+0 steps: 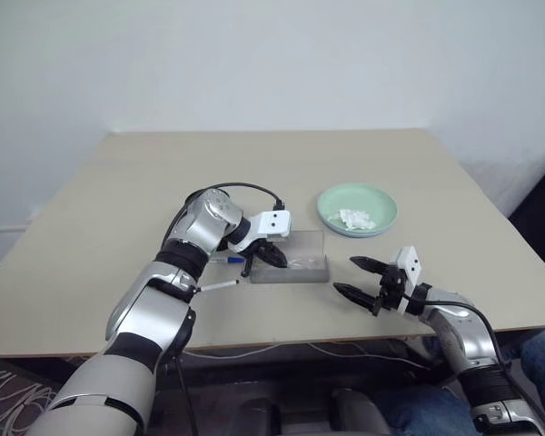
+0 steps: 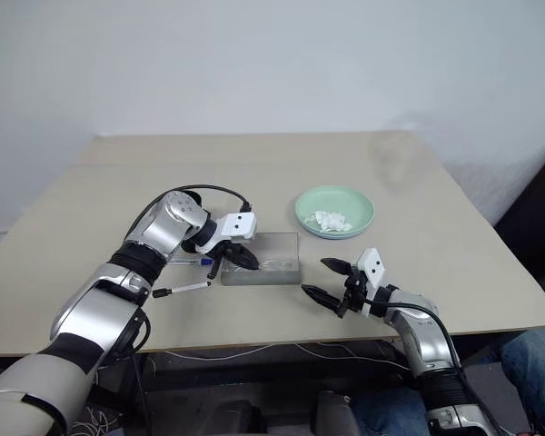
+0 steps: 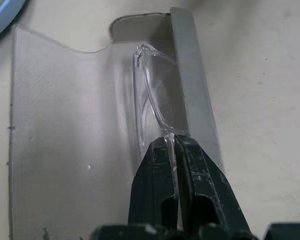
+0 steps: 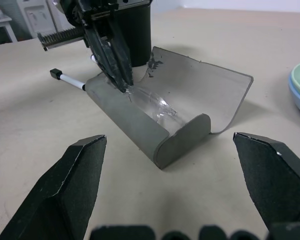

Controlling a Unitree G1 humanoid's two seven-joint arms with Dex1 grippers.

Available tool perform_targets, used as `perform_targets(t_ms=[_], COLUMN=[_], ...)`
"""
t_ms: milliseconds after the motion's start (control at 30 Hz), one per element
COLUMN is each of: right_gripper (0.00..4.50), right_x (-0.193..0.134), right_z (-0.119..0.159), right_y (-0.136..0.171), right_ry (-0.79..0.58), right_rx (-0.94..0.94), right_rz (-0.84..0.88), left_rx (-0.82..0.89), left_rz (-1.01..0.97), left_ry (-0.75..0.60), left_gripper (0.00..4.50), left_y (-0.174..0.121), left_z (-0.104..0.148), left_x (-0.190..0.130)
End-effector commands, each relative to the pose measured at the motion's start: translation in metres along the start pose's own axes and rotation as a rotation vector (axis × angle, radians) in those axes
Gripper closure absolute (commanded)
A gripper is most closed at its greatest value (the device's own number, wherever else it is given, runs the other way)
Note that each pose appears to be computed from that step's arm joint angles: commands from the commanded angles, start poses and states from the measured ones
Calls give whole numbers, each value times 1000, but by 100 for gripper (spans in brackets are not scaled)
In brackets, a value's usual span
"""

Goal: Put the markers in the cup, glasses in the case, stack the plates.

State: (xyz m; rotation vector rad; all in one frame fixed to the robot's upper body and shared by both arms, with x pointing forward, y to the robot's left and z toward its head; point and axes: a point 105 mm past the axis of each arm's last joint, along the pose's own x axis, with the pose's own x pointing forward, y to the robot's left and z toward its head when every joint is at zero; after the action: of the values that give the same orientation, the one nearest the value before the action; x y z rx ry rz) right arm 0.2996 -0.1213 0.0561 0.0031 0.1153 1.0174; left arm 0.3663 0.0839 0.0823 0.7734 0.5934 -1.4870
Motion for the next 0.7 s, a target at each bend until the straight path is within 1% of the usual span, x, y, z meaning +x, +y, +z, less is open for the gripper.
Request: perform_targets(t_ms=[33,67,167,300,400,500,600,667,700], right_gripper=[9,9,9,9,9,9,9,9,9], right_x=[4,4,4,3,2,2,3,4,5], right_z=[16,16,16,15,14,14,14,16,19], right_y=[-3,-3,-4,-4,-5,-5,-6,-6,-6], right_ry=[-39,-39,-37,-33,-28,-27,-28,-36,-44], right_rx=[-56,-57,-58,-60,-60,-61,-63,-69,-74], right_rz=[7,8,8,8,7,6,5,9,13], left_rx=[30,31,20,32,53,74,94,127,135], left_rz=[44,49,61,116,215,320,405,410,421], left_ry=[-9,-22,-53,-129,-153,-151,-139,-92,-56], left_gripper=[352,320,320,320,320,320,381,447,447], left_y=[6,8,11,22,38,52,63,63,64], left_z=[6,9,16,36,49,55,56,49,44], left_x=[-2,-3,-5,-17,-29,-39,-46,-43,-41])
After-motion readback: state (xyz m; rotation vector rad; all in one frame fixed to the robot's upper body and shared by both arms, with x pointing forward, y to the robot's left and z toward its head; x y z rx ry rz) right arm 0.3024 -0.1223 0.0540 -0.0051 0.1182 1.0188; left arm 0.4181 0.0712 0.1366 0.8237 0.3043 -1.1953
